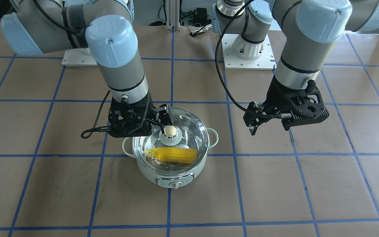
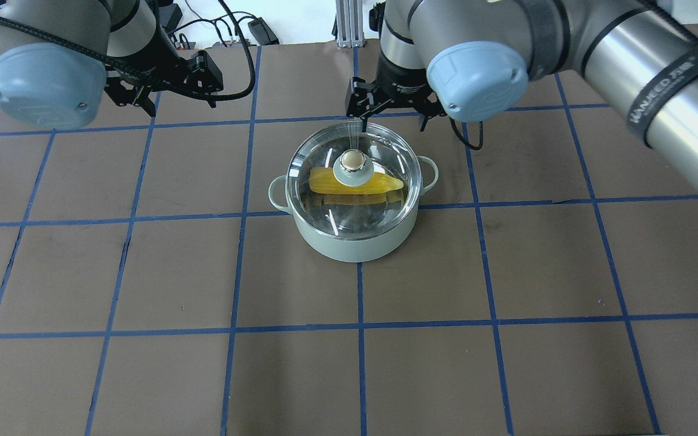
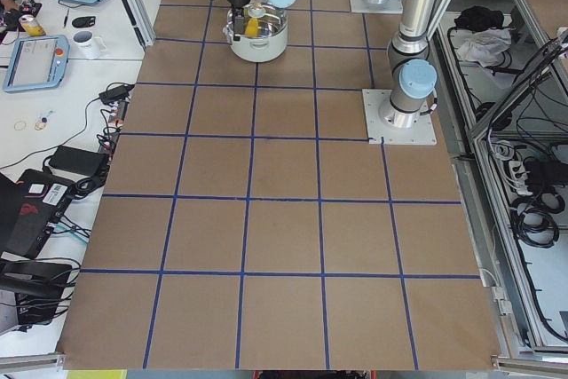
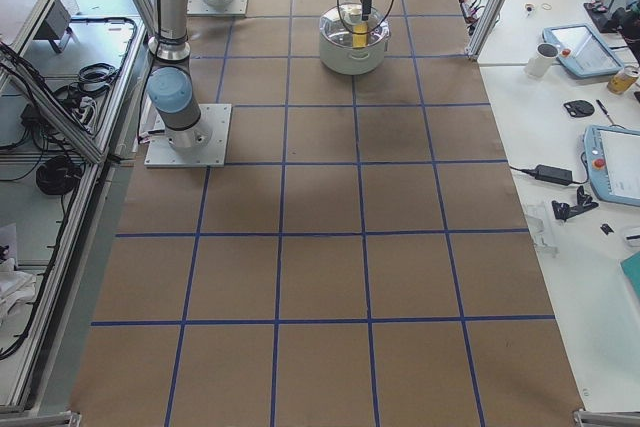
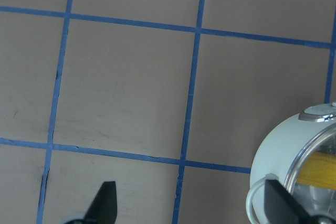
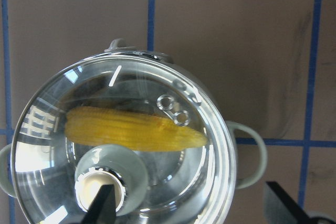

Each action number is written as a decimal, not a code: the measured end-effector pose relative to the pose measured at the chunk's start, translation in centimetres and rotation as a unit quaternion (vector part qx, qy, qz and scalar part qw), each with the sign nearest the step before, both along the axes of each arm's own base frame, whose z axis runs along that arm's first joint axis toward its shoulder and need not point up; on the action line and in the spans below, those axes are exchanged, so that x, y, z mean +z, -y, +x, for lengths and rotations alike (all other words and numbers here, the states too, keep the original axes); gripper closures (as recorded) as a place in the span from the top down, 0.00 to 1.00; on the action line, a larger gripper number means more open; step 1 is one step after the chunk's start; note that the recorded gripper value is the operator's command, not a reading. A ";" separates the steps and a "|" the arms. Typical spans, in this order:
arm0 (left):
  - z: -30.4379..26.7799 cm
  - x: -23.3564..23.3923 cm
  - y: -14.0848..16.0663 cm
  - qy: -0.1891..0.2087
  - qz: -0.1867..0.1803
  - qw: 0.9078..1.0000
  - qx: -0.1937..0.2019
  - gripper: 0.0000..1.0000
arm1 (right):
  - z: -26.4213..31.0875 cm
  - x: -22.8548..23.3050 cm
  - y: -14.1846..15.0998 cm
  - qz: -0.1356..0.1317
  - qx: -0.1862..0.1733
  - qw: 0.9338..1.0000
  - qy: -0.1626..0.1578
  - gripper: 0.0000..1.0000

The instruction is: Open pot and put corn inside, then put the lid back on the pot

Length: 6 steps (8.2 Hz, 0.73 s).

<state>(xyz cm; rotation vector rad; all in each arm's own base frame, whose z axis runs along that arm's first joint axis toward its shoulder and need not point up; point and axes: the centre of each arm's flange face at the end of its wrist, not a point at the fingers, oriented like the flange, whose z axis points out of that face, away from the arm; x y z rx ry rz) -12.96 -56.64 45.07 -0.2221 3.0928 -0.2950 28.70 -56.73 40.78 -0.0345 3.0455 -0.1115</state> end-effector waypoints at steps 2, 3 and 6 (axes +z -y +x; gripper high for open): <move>-1.9 1.7 -1.4 0.001 -0.014 1.000 -0.017 1.00 | -6.2 3.6 -0.5 0.009 0.026 1.000 -0.013 1.00; -2.3 2.2 -1.9 0.001 -0.019 1.000 -0.021 1.00 | -9.0 5.9 -1.8 0.014 0.038 0.999 -0.028 1.00; -2.7 2.5 -2.5 -0.001 -0.013 1.000 -0.025 1.00 | -12.9 10.6 -6.0 0.026 0.052 0.997 -0.053 1.00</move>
